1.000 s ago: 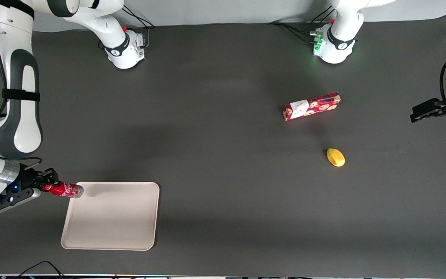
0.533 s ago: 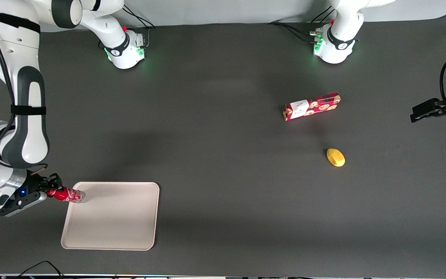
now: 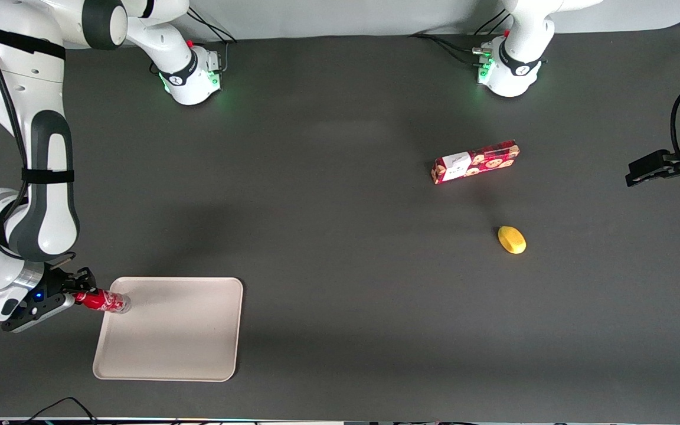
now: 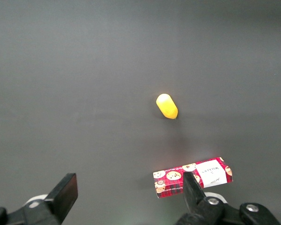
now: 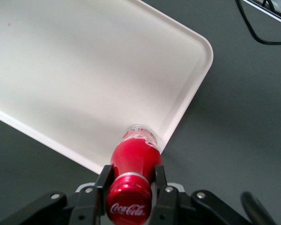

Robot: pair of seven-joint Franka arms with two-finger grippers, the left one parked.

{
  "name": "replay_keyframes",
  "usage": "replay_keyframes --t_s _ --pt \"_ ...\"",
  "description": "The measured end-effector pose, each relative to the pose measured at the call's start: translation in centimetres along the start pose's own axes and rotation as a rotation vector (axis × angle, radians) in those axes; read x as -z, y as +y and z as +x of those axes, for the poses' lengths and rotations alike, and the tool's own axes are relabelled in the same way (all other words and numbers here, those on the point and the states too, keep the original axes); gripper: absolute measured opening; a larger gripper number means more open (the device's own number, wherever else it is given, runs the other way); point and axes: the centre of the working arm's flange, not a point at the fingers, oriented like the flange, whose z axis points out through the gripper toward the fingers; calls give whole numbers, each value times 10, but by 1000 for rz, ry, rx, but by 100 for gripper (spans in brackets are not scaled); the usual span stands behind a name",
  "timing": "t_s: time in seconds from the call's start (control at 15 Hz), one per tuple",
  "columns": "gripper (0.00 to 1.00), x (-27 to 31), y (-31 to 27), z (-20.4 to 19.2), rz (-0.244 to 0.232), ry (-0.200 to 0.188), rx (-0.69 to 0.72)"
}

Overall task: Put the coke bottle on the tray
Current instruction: 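Lower the bottle onto the tray's corner, then open the right gripper to release the bottle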

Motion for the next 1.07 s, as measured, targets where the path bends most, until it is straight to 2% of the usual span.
replay_keyframes --t_s 0.27,0.4,0.47,0.73,1.07 --pt "41 -2 -1 1 6 7 -3" --pt "55 -1 -1 3 3 10 -2" --pt "66 0 0 3 1 12 -1" --pt "100 3 -1 6 -2 17 2" --pt "100 11 -1 12 -6 27 8"
